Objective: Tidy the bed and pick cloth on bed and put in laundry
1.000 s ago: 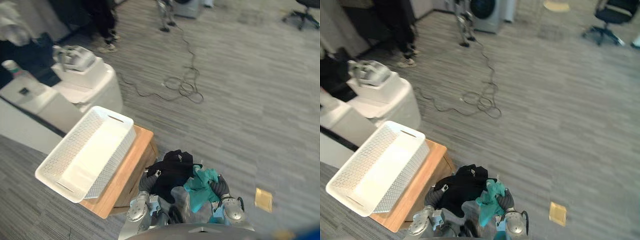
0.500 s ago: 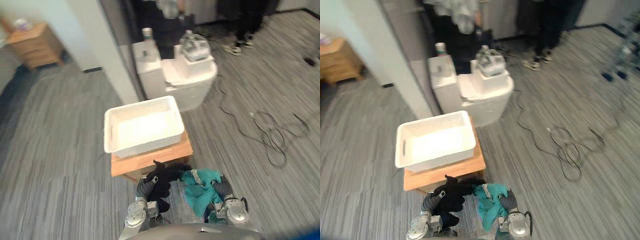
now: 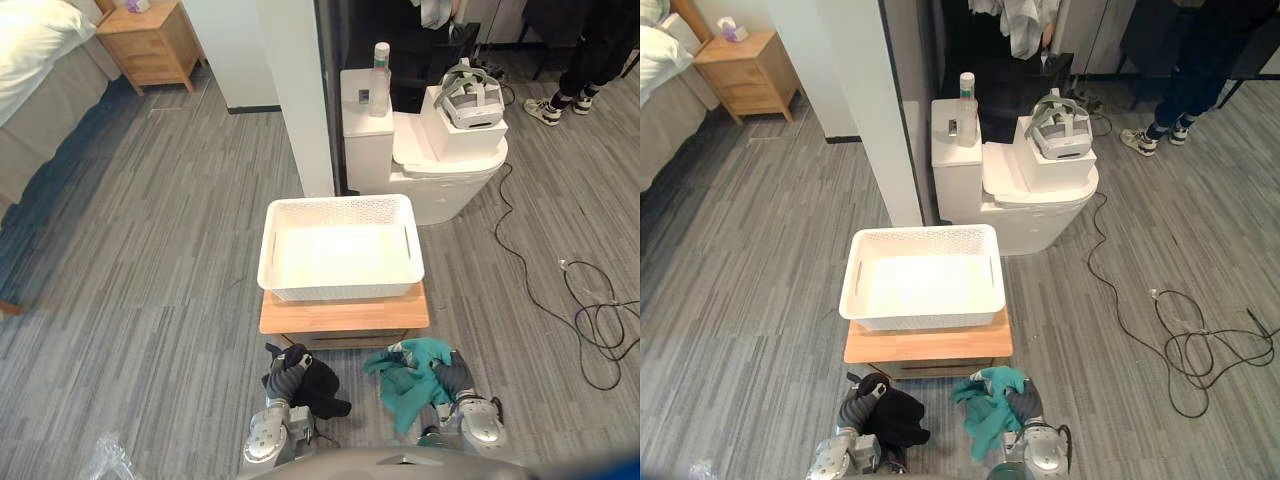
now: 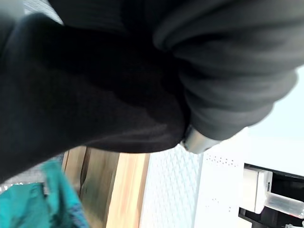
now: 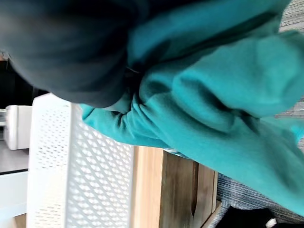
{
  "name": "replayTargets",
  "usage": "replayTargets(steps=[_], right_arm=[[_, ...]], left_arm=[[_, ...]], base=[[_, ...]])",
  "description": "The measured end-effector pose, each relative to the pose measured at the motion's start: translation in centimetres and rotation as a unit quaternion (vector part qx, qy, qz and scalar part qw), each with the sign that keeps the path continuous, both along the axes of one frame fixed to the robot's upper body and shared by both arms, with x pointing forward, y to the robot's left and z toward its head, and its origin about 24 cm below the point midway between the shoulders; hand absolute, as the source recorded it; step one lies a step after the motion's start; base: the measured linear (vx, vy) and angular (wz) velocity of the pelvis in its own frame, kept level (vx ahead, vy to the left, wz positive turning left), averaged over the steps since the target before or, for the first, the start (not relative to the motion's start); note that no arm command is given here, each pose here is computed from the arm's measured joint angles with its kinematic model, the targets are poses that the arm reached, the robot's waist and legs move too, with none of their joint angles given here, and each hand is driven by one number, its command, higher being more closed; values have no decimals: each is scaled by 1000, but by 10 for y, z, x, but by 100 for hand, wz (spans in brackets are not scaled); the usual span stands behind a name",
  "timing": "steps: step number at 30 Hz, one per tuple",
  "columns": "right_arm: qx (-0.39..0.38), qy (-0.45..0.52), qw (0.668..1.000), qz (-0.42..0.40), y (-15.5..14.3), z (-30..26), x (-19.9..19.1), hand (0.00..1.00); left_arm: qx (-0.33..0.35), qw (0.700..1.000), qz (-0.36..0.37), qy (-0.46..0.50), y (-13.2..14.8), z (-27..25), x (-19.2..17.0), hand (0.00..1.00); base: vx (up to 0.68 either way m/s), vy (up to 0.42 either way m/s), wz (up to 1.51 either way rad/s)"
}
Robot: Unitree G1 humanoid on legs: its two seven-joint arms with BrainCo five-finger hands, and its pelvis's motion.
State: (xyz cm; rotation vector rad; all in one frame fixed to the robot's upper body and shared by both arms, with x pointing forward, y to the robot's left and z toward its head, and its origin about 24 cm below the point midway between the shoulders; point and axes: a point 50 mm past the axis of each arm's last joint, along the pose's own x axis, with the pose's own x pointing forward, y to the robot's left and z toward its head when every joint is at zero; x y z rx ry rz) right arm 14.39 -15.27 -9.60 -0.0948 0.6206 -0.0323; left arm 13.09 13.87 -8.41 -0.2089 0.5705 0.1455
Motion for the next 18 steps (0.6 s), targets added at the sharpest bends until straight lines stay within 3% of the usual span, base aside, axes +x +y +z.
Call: replayTargets(steps=[3,9,15,18], right_arm=[[28,7,999,14,19,-2,-3,100],[36,-4,999,14,23,0,3,100],[69,-13,997,-7,26,2,1,100],[54,-23,998,-4,14,5,4,100]], left_arm=[[32,999,-16,-10,14,3,5,100],[69,995,-68,-11,10,3,6,100],[76,992,-83,49,13,-21,-4,100],[57,992,-93,66,-3,-26,-13,100]], base=[[118,262,-7],[191,287,-3],[312,-6,27],[284,9,-6]])
